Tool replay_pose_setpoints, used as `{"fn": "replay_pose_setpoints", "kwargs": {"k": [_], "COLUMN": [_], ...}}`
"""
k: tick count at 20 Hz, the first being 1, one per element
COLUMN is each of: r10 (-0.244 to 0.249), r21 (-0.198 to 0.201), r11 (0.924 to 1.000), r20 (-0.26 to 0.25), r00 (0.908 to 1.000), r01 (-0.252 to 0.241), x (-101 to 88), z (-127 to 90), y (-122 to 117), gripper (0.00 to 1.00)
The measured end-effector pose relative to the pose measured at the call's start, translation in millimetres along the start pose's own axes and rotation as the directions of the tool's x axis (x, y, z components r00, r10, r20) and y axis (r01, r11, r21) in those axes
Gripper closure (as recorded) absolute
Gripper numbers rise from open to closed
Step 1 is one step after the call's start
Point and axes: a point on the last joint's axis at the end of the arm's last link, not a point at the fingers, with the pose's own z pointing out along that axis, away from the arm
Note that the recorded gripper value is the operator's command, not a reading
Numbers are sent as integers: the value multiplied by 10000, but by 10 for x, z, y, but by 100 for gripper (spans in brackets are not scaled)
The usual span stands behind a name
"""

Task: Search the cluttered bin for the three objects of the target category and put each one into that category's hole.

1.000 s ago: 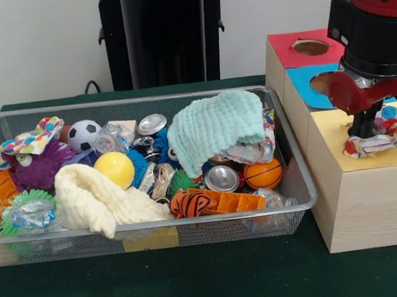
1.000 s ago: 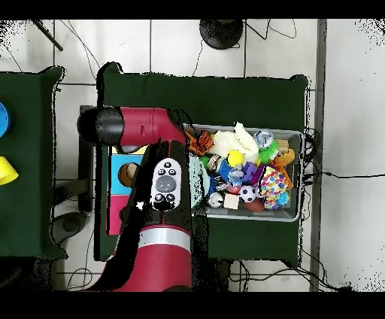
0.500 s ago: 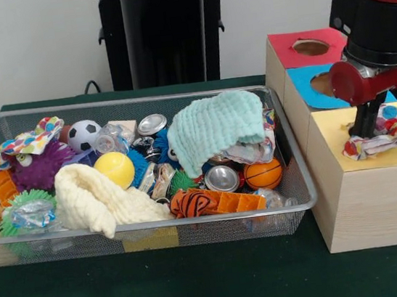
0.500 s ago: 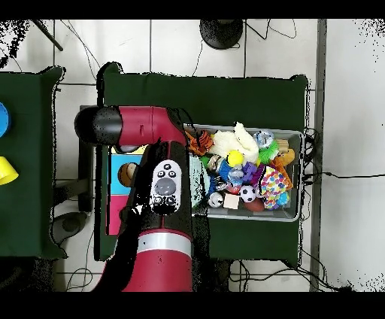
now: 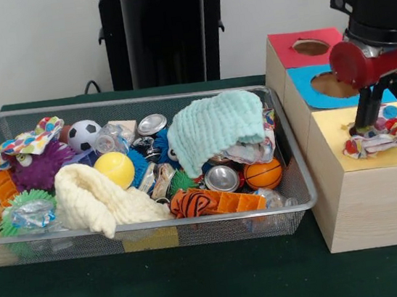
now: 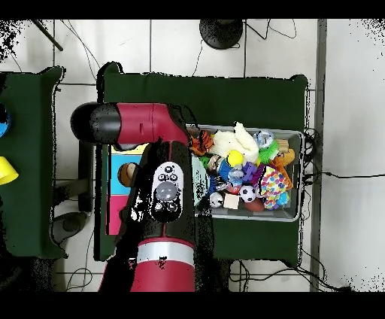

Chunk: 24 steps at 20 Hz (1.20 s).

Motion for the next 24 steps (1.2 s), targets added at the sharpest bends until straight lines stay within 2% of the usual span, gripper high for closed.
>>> {"fn": "replay_pose_setpoints", "kwargs": {"k": [9, 14, 17, 18, 20, 24], "r10": [291, 440, 528, 565, 558, 330], "r21": [4, 14, 23, -17, -75, -480], "r11": [9996, 9990, 9986, 9984, 9984, 9981], "r20": [-131, -299, -479, -641, -758, -1218], "r00": [9995, 9986, 9975, 9963, 9956, 9920], "r01": [-291, -439, -527, -567, -565, -391], "x": [63, 139, 226, 300, 347, 562], "z": [-420, -556, -626, -676, -706, -811], "y": [-307, -506, -714, -906, -1036, -1639], "gripper": [100, 100, 100, 100, 100, 100]}}
